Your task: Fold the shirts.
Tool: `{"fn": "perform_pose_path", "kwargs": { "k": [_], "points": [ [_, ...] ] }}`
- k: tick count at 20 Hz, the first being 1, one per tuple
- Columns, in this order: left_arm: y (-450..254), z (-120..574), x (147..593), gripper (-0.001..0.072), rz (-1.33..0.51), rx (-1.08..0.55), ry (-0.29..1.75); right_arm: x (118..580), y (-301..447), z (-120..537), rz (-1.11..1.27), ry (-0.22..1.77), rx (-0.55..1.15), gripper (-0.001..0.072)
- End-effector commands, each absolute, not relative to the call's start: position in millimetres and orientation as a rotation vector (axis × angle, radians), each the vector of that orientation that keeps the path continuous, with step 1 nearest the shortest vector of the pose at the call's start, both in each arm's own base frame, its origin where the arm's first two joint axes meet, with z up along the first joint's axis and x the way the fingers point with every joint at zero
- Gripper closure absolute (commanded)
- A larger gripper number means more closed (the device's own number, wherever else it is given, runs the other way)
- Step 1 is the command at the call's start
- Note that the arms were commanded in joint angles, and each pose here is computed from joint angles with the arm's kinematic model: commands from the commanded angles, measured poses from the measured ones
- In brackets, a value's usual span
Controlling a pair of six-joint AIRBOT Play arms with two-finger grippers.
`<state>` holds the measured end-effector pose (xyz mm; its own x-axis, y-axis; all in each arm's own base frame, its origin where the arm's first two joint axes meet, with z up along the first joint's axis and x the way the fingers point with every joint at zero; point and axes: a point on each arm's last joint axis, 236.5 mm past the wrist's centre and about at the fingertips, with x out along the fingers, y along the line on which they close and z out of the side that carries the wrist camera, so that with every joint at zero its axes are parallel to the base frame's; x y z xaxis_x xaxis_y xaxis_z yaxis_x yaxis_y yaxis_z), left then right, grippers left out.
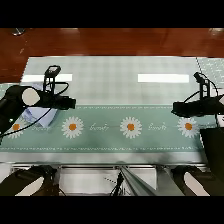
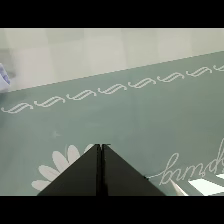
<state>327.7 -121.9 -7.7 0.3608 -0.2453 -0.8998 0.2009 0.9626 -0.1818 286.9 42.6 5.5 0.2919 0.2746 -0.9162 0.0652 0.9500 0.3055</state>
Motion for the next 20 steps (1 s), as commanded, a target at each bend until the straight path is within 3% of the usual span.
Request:
{"fn": "perform_pose_path", "kwargs": {
  "k": [1,9,10,11,12,13,14,15,18,20],
  "points": [
    [-122.0,-8.0,327.6,0.0681,-0.288,-0.043,1.168,290.1,41.9,6.2,0.139,1.259,0.31,0.0691],
    [-124.0,-1.2,341.9,0.068,-0.285,-0.053,1.101,291.4,40.8,6.4,0.136,1.253,0.307,0.069],
    [-124.5,1.0,346.4,0.068,-0.284,-0.056,1.08,292.5,40.6,6.7,0.134,1.248,0.308,0.0603],
    [-125.0,3.1,350.2,0.0676,-0.283,-0.059,1.061,292.5,40.8,6.7,0.135,1.248,0.308,0.032],
    [-121.0,6.2,357.6,0.054,-0.275,-0.044,1.029,292.1,40.8,6.6,0.135,1.25,0.309,0.0134],
    [-110.9,9.2,366.9,0.0174,-0.264,0.02,0.987,292.4,40.3,6.5,0.133,1.249,0.307,0.0128],
    [-95.9,12.7,376.6,0.0003,-0.243,0.102,0.947,292.5,40.3,6.6,0.134,1.249,0.306,0.0125],
    [-76.2,16.3,386.1,0.0004,-0.203,0.179,0.913,292.5,40.2,6.5,0.134,1.249,0.305,0.0093],
    [-1.0,24.1,400.7,0.0007,-0.037,0.308,0.882,293.0,40.1,6.7,0.134,1.246,0.304,0.0094],
    [60.9,21.9,393.4,0.0007,0.146,0.203,0.916,293.1,40.1,6.7,0.132,1.246,0.307,0.0095]
  ]
}}
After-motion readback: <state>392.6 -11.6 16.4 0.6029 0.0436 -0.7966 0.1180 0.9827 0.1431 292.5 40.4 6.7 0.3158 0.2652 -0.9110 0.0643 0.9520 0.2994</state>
